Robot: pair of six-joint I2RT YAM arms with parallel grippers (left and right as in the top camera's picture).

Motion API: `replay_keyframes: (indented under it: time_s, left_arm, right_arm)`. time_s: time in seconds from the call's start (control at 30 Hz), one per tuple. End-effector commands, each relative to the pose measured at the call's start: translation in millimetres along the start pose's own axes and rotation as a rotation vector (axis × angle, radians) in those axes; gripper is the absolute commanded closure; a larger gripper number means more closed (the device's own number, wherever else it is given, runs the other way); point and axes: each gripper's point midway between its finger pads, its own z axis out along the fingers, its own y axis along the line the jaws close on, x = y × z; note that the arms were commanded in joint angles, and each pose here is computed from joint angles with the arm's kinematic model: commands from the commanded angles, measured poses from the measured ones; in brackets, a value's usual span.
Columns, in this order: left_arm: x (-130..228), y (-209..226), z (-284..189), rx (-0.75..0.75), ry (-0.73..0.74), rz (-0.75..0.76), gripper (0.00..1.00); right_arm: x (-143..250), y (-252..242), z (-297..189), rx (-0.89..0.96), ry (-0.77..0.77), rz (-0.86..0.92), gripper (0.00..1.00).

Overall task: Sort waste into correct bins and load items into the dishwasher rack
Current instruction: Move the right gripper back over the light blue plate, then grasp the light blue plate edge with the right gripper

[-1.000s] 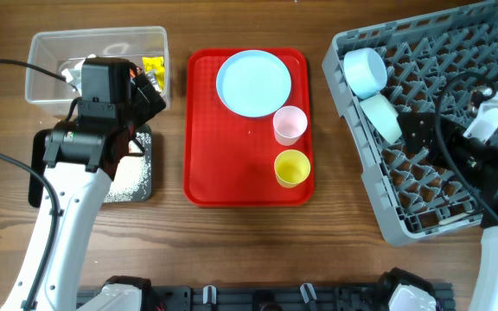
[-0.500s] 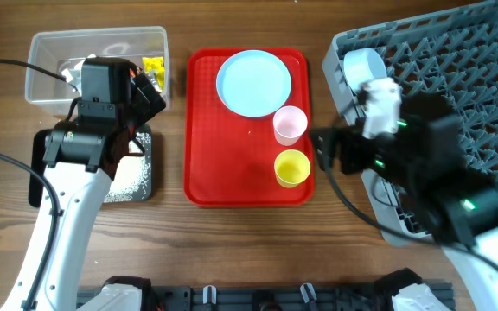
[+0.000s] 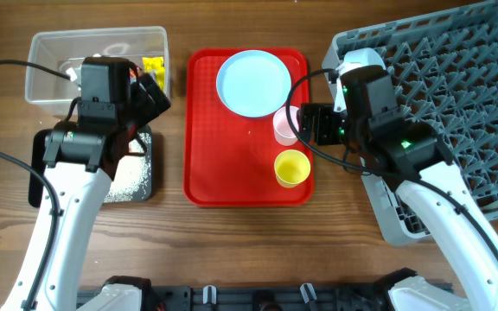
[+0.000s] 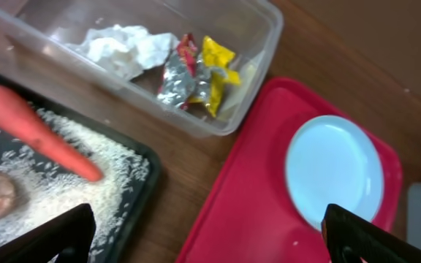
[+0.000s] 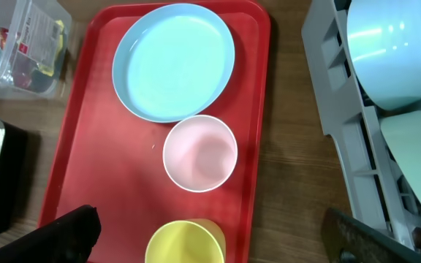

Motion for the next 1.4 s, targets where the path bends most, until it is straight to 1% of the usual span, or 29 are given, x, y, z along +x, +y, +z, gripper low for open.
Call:
replay_keyframes:
  time_s: [0.0, 0.07, 0.13, 0.17, 0.2, 0.23, 0.33, 0.4, 0.43, 0.5, 0.6, 0.67, 0.73, 0.8, 0.87, 0.9, 0.97, 1.0, 1.1, 1.3, 1.37]
  left_arm:
    - [-3, -33, 7, 0.158, 0.021, 0.059, 0.15]
    - [5, -61, 25, 0.285, 0.078, 0.130, 0.16]
    - [12, -60, 41, 0.267, 0.113, 0.122, 0.17]
    - [17, -58, 47, 0.257, 0.136, 0.111, 0.16]
    - [24, -56, 53, 0.247, 0.168, 0.105, 0.14]
    - [27, -54, 55, 0.238, 0.181, 0.105, 0.12]
    - [37, -46, 54, 0.208, 0.225, 0.106, 0.03]
    - [45, -40, 53, 0.184, 0.258, 0.106, 0.00]
    - [47, -38, 53, 0.176, 0.269, 0.106, 0.00]
    - [53, -33, 52, 0.156, 0.293, 0.107, 0.00]
    - [60, -27, 50, 0.132, 0.325, 0.108, 0.00]
    - [63, -23, 50, 0.117, 0.334, 0.109, 0.00]
    - [63, -22, 50, 0.109, 0.332, 0.109, 0.00]
    - [62, -22, 50, 0.110, 0.331, 0.109, 0.00]
    - [63, -22, 50, 0.109, 0.332, 0.109, 0.00]
    - [63, -22, 50, 0.109, 0.333, 0.109, 0.00]
    - [64, -20, 50, 0.103, 0.341, 0.109, 0.00]
    - [65, -20, 50, 0.102, 0.343, 0.109, 0.00]
    - [66, -19, 49, 0.100, 0.346, 0.109, 0.00]
    - [66, -19, 49, 0.100, 0.346, 0.109, 0.00]
    - [66, -19, 49, 0.100, 0.346, 0.109, 0.00]
  right_arm:
    - [-10, 4, -8, -0.012, -0.030, 0.002, 0.00]
    - [-15, 6, -8, -0.018, -0.047, -0.008, 0.00]
    - [-24, 9, -11, -0.029, -0.080, -0.008, 0.00]
    - [-36, 12, -14, -0.042, -0.122, -0.012, 0.00]
    - [-52, 17, -21, -0.060, -0.174, -0.017, 0.05]
    - [-70, 25, -29, -0.086, -0.217, -0.038, 0.07]
    - [-133, 48, -43, -0.123, -0.299, -0.111, 0.07]
    - [-164, 60, -27, -0.118, -0.275, -0.148, 0.06]
    - [-169, 61, -18, -0.113, -0.257, -0.150, 0.05]
    - [-175, 60, 21, -0.089, -0.181, -0.145, 0.05]
    - [-156, 38, 88, -0.042, -0.046, -0.073, 0.07]
    - [-141, 32, 118, -0.061, 0.025, -0.058, 0.10]
    - [-125, 25, 148, -0.089, 0.098, -0.051, 0.19]
    - [-110, 16, 171, -0.072, 0.148, -0.051, 0.31]
    - [-97, 9, 191, -0.059, 0.190, -0.053, 0.38]
    - [-86, 6, 205, -0.053, 0.222, -0.049, 0.46]
    - [-74, 2, 220, -0.045, 0.256, -0.048, 0.57]
    - [-67, -1, 229, -0.041, 0.275, -0.046, 0.60]
    - [-47, -7, 251, -0.028, 0.329, -0.039, 0.63]
    - [-21, -14, 279, -0.018, 0.385, -0.031, 0.65]
    - [-14, -14, 284, -0.015, 0.399, -0.024, 0.68]
